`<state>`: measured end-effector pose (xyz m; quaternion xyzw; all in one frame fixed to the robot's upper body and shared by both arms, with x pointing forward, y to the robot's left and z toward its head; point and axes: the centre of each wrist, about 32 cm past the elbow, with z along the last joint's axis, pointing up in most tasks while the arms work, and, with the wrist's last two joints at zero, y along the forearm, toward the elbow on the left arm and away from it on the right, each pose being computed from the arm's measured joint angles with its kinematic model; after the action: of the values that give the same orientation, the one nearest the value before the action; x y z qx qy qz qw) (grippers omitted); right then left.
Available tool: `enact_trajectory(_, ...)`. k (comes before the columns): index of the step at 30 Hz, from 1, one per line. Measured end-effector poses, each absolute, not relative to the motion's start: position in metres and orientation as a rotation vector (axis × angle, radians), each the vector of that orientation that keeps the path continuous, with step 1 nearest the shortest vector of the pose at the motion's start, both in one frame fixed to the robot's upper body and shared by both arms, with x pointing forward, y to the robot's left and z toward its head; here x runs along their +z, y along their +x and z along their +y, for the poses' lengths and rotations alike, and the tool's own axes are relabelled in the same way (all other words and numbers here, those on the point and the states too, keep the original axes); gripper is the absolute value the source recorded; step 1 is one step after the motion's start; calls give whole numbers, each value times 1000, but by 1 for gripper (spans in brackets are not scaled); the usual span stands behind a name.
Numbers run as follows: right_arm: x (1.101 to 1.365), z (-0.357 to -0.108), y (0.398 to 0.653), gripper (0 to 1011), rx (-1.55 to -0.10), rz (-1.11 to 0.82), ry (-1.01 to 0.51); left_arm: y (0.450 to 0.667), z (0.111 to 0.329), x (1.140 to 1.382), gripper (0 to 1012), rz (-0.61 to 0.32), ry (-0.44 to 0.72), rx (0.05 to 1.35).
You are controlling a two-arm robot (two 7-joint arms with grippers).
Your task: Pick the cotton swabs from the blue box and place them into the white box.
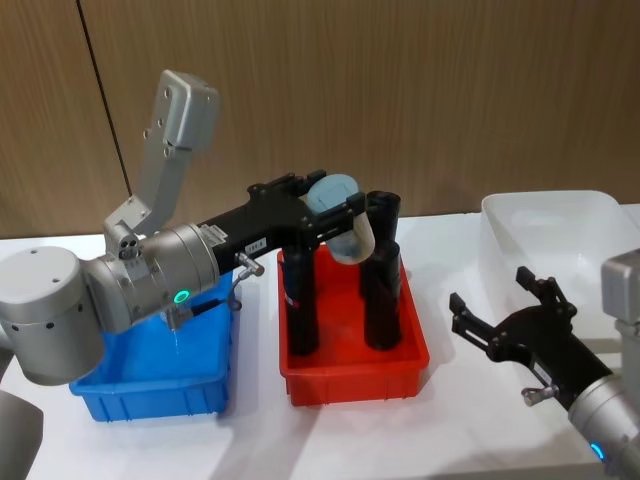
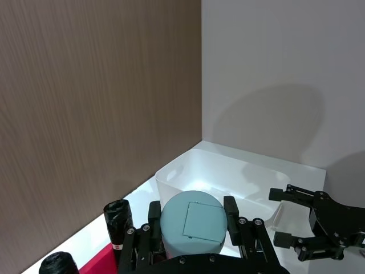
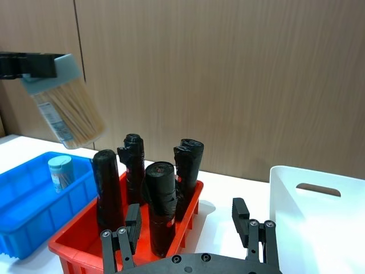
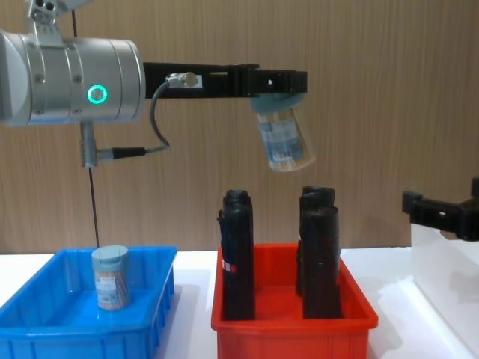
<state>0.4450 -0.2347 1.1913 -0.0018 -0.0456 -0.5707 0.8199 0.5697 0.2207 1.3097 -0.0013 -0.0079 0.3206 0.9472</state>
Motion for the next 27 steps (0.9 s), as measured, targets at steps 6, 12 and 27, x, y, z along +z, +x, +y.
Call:
enact_trajectory(6, 1197, -230, 449, 1001, -1186, -136, -48, 570, 220, 1310, 665, -16, -4, 647)
enact_trajectory(12, 1203, -225, 453, 1002, -1154, -174, -84, 571, 219, 1311, 665, -15, -4, 644)
enact_trajectory(27, 1221, -211, 470, 1002, -1079, -248, -135, 571, 219, 1311, 665, -15, -5, 641)
